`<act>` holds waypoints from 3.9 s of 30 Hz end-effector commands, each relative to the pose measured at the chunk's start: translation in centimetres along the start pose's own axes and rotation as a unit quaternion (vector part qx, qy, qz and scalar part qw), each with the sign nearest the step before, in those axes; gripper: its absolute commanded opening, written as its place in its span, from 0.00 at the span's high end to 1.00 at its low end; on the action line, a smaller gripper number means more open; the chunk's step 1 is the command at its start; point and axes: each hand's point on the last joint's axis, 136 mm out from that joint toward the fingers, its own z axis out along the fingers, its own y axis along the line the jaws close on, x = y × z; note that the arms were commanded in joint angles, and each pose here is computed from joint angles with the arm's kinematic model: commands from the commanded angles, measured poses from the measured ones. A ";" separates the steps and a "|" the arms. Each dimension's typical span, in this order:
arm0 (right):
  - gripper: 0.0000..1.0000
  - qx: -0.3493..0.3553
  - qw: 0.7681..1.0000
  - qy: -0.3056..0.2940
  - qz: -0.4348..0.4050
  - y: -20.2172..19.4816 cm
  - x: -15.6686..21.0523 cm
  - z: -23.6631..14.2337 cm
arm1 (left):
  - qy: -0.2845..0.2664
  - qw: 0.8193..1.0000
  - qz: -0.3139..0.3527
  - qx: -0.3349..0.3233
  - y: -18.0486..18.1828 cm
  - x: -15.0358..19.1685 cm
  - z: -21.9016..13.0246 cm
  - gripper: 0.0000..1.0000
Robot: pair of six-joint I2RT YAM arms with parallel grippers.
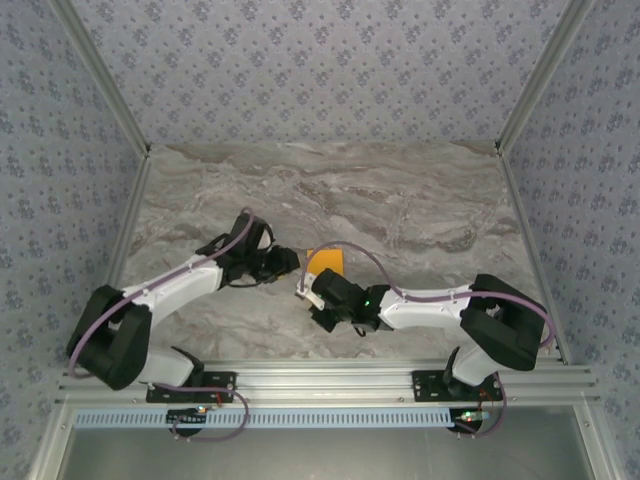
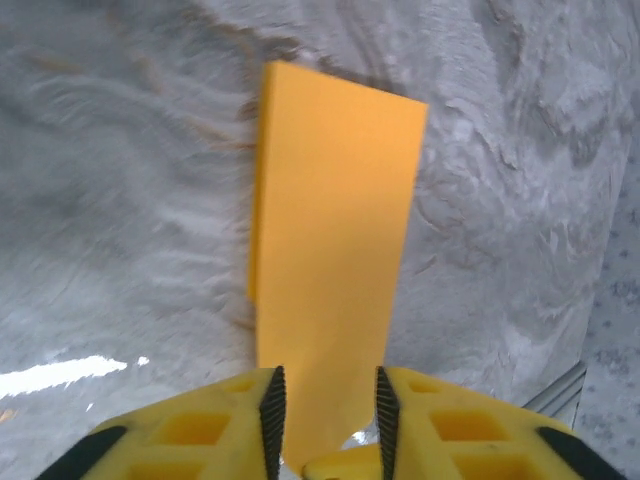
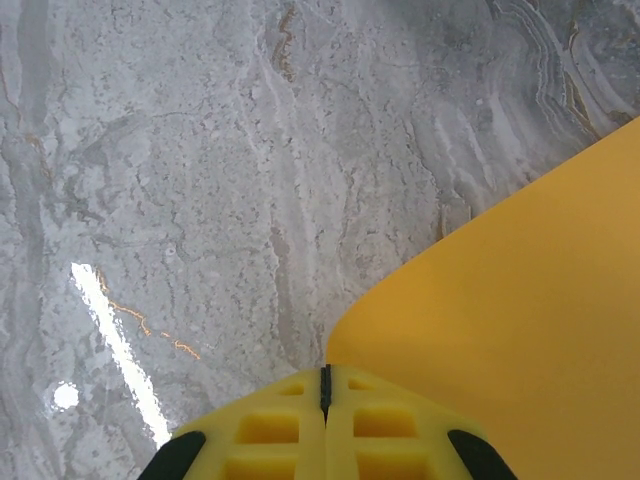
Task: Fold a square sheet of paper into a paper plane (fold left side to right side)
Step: Third fold the triangle at the center of the table.
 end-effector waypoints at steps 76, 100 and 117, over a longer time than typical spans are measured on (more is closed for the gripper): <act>1.00 -0.053 0.943 0.099 0.312 -9.1 3.8 1.6 | 0.159 0.985 0.049 -0.040 0.8 0.7 13.5 0.88; 1.00 -0.034 0.941 0.121 0.315 -8.9 5.7 1.3 | 0.158 0.985 0.049 -0.040 0.8 0.8 13.5 0.88; 1.00 -0.044 0.942 0.108 0.315 -8.6 4.9 0.9 | 0.159 0.985 0.048 -0.042 1.1 0.9 13.6 0.88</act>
